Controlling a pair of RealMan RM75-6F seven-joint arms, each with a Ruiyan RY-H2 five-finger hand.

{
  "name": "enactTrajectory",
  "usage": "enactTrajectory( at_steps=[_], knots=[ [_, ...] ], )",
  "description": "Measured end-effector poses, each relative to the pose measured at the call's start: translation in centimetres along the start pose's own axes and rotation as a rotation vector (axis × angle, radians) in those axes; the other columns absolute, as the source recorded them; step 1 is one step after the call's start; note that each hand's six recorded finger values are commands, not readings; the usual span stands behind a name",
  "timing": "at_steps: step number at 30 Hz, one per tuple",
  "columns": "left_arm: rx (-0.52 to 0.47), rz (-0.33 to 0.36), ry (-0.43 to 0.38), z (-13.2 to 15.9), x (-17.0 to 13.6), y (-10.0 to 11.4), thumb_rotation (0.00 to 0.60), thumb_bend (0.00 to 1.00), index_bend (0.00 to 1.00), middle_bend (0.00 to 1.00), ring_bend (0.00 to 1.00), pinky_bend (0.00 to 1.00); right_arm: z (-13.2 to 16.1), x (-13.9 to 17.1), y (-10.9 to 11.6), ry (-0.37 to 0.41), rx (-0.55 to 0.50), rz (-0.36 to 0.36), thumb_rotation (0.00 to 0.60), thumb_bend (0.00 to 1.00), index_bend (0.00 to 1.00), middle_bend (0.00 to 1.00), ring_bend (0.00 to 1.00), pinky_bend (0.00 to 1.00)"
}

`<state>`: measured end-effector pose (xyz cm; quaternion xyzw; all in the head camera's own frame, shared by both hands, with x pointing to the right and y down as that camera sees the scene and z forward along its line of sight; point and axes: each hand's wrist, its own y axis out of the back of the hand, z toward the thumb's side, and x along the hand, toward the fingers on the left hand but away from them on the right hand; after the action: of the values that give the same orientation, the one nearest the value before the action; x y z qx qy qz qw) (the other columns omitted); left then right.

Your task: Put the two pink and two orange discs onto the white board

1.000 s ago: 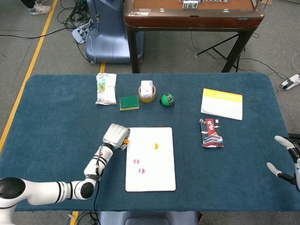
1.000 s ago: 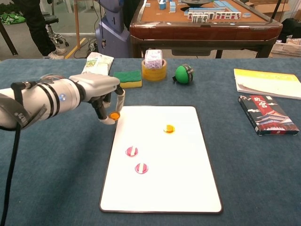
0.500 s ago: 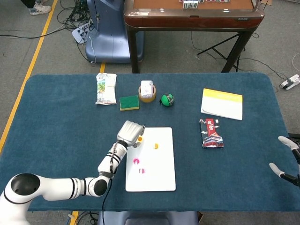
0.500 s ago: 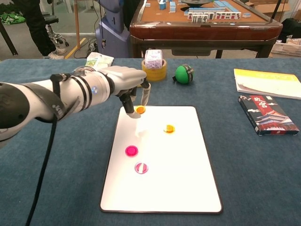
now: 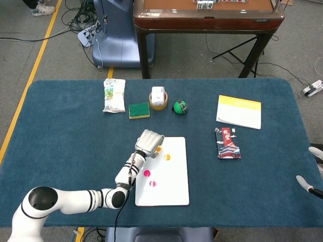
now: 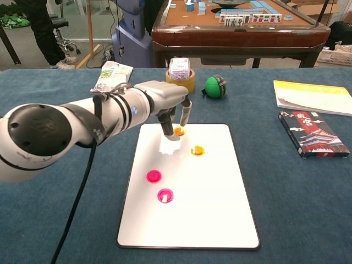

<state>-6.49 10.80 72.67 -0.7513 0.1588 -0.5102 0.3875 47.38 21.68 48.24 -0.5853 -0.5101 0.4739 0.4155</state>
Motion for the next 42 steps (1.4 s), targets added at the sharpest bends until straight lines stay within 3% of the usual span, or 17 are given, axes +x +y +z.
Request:
enactTrajectory(
  at_steps=[13,26,42],
  knots=[
    [0.005,0.016,-0.004,0.6,0.7,-0.1,0.6,0.26,0.62,1.0,1.0,1.0,-0.4,0.1,0.4,-0.008,-0.008,-0.012,0.6,0.02,0.24,0.29,0.25,0.32],
    [0.017,0.013,0.012,0.5,0.7,-0.3,0.6,0.26,0.43,1.0,1.0,1.0,-0.4,0.1,0.3,-0.008,-0.009,-0.008,0.6,0.02,0.24,0.29,0.25,0.32],
    [0.043,0.025,0.054,-1.9,-1.3,-0.2,0.6,0.26,0.43,1.0,1.0,1.0,0.0,-0.1,-0.3,0.003,0.005,0.014,0.6,0.02,0.24,0.29,0.25,0.32]
  ],
)
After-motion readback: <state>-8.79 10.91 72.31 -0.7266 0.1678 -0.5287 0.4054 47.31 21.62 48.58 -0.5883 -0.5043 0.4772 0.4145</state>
